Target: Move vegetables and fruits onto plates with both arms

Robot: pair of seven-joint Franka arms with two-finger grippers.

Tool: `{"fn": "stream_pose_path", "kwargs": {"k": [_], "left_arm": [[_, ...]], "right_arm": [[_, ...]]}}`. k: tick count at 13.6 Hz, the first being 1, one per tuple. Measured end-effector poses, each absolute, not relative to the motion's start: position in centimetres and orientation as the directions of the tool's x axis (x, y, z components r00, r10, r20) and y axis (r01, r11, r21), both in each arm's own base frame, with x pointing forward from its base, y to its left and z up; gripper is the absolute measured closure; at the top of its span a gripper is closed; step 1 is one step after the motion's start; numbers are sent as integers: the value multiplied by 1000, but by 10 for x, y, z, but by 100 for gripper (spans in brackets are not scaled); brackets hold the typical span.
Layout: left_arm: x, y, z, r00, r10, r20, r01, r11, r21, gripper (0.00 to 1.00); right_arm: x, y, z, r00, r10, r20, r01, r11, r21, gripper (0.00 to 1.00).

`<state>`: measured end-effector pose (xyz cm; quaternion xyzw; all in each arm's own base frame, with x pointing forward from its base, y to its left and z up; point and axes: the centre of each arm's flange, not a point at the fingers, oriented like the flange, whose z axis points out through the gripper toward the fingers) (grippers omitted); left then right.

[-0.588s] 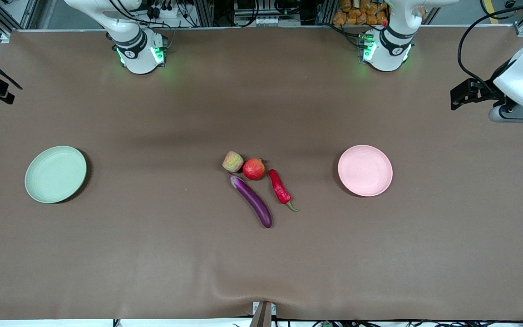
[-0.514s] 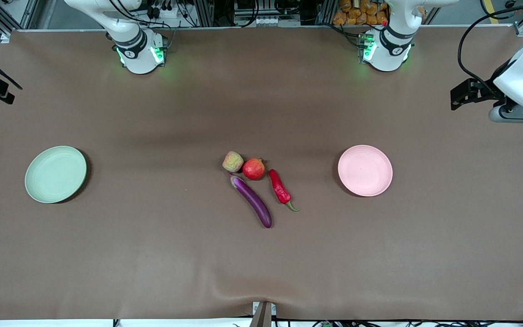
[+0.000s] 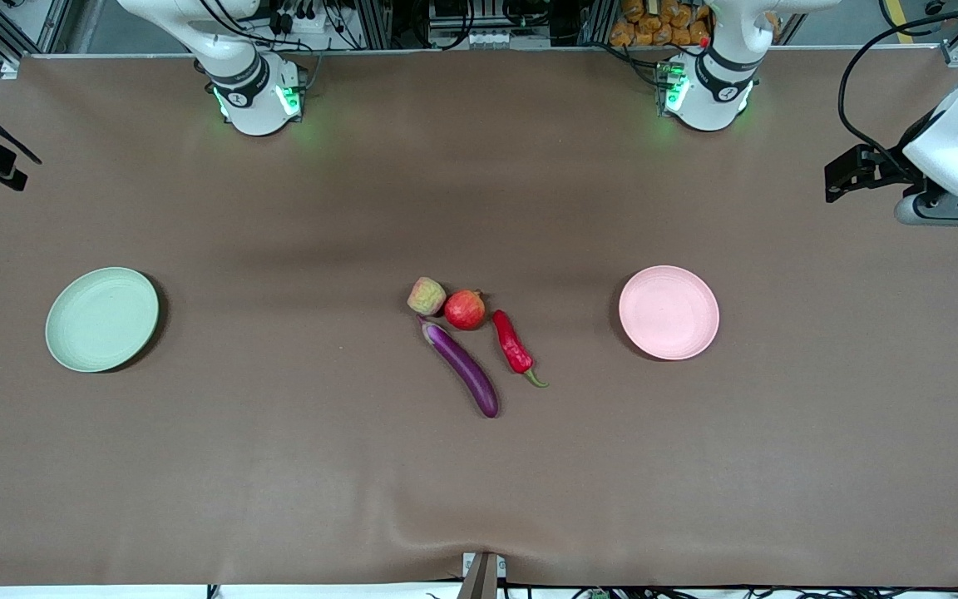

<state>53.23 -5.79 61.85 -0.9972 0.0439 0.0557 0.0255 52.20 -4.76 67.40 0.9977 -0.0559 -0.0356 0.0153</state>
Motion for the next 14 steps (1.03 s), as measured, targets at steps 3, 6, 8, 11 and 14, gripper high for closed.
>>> {"fn": "stream_pose_path", "kwargs": {"k": [3,6,8,11,14], "left_arm": [[533,-58,618,990,-85,-115,-90,-995,-46,0],[535,-59,614,989,-86,-119,-92,-995,-46,0],[537,-59,612,989,-87,-122,-93,-995,-46,0],[538,-59,610,988,-87,-124,-93,-995,-45,0],[544,-64,607,988,-95,-122,-101,-994,-44,0]], "right_arm": [[521,-46,673,991,-110,-78,-108,-994,33,0],[521,-46,672,990,-109,-88,-108,-994,24,0],[520,-46,671,989,-110,-94,-108,-994,22,0],[520,-45,670,989,-109,-97,-108,-994,19,0],[520,-45,670,989,-108,-98,-107,-994,18,0]]}}
